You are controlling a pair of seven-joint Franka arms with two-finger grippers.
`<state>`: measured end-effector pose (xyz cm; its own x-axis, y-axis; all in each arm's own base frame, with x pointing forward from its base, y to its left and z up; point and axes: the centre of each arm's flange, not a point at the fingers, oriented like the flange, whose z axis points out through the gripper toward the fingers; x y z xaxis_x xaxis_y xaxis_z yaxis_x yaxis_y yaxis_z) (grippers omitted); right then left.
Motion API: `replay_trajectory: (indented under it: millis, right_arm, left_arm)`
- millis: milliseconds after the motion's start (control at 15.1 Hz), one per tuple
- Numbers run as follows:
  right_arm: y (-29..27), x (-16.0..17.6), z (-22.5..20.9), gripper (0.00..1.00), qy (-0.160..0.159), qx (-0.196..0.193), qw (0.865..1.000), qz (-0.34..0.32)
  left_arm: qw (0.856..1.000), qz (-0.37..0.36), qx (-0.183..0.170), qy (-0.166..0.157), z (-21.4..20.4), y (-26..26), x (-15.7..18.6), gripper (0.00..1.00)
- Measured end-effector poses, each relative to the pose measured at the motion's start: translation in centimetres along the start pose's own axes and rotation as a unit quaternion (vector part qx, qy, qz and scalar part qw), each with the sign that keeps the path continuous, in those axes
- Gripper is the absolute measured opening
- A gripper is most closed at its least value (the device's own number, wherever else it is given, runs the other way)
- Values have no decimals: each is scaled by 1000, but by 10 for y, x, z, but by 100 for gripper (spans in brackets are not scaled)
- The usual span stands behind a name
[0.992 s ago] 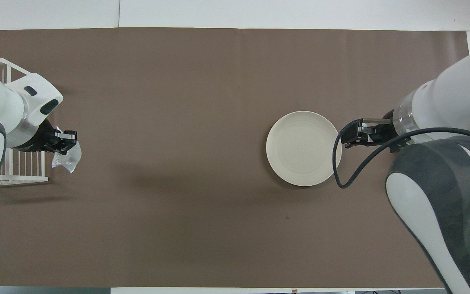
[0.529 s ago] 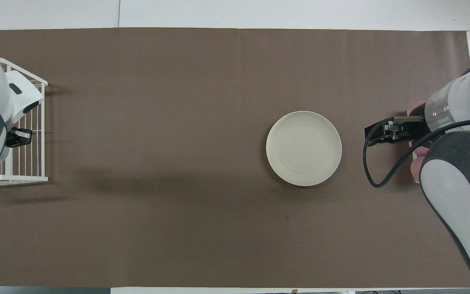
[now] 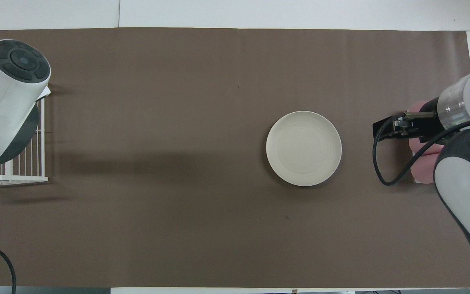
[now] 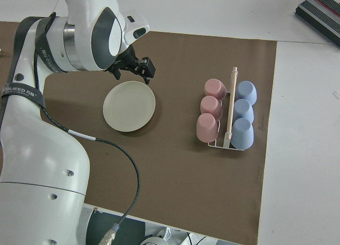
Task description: Wipe plate with sponge
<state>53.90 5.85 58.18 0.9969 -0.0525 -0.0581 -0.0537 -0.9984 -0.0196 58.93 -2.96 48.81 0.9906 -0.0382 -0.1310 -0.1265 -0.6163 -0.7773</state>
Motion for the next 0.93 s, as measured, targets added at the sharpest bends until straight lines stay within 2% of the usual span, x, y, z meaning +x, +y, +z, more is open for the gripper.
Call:
replay_trajectory:
  millis: [331, 529, 926]
  right_arm:
    - [4, 0, 1, 100, -1, 0, 1000, -15]
    - [6, 1, 0, 100, 0, 1, 1000, -13]
    - [34, 5, -7, 100, 7, 4, 1000, -24]
  left_arm:
    - [998, -28, 47, 43, 37, 20, 31, 6]
    - [997, -46, 47, 50, 55, 19, 36, 6]
    - [995, -67, 37, 59, 64, 40, 33, 6]
